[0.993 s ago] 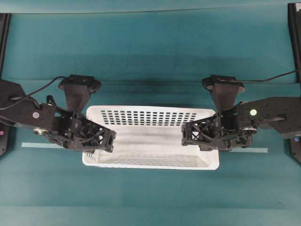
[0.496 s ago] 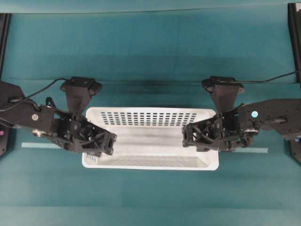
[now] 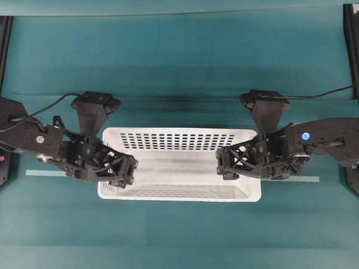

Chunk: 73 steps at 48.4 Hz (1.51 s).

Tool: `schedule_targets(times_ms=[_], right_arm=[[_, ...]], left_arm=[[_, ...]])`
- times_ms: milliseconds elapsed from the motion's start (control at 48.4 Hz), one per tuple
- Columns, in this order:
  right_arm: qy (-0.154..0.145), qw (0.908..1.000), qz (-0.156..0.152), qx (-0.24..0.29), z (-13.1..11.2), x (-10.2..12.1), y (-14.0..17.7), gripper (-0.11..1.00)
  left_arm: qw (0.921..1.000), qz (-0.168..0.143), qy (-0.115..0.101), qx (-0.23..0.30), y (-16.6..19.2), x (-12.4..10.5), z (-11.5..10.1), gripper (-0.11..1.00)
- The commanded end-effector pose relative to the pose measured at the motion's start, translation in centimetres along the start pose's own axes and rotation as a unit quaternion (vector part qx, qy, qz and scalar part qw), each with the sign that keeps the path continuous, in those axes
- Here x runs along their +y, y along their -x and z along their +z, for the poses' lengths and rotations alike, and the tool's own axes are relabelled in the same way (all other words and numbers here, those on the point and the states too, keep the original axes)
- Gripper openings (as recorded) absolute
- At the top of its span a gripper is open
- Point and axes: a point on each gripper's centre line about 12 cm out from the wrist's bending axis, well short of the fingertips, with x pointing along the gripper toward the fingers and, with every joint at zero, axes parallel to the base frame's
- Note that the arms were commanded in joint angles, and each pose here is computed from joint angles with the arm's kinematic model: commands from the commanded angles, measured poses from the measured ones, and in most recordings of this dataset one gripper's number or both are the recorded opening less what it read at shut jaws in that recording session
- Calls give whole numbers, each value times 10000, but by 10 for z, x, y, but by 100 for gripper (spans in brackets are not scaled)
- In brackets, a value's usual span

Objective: Lift the white basket with both hands.
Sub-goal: 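Open both grippers, releasing the basket, and raise the arms away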

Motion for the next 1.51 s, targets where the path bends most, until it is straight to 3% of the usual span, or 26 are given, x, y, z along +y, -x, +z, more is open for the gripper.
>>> schedule_targets(times_ms=[0, 228, 455, 579, 683, 807, 869, 1013, 1096, 1303, 1365, 1489], right_arm=[[-8, 10000, 15, -27, 3, -1, 4, 98], [166, 9993, 328, -80, 8, 1, 38, 98], [971, 9888, 1077, -367, 18, 10, 84, 98], [1441, 9743, 1624, -603, 23, 16, 107, 98], [1897, 9562, 2063, -839, 24, 21, 119, 97], [2439, 9314, 2458, -1118, 25, 27, 129, 97], [2608, 9209, 2624, -1232, 24, 28, 133, 97], [2708, 9081, 2894, -1355, 23, 31, 138, 97], [2812, 8968, 3101, -1436, 20, 33, 142, 97], [3405, 8458, 3669, -1843, 11, 35, 160, 97], [3585, 8279, 3824, -1996, 9, 35, 165, 97], [4041, 7793, 4126, -2433, 5, 33, 179, 97]], left_arm=[[9998, -217, -18, -49, 16, -3, 1, 89], [9976, -670, -72, -131, 49, 2, 1, 89], [9907, -1252, -446, -290, 88, 12, 1, 89], [9832, -1650, -634, -448, 109, 19, 2, 89], [9699, -2176, -870, -655, 127, 25, 3, 89], [9448, -2848, -1274, -1001, 152, 30, 3, 89], [9369, -2987, -1438, -1110, 162, 34, 2, 89], [9229, -3191, -1717, -1305, 180, 42, 1, 89], [9135, -3241, -1989, -1443, 188, 45, 1, 89], [8789, -3198, -2996, -1885, 197, 46, 0, 89], [8710, -3165, -3202, -1967, 197, 46, 0, 89], [8590, -3186, -3418, -2092, 200, 46, 0, 89]])
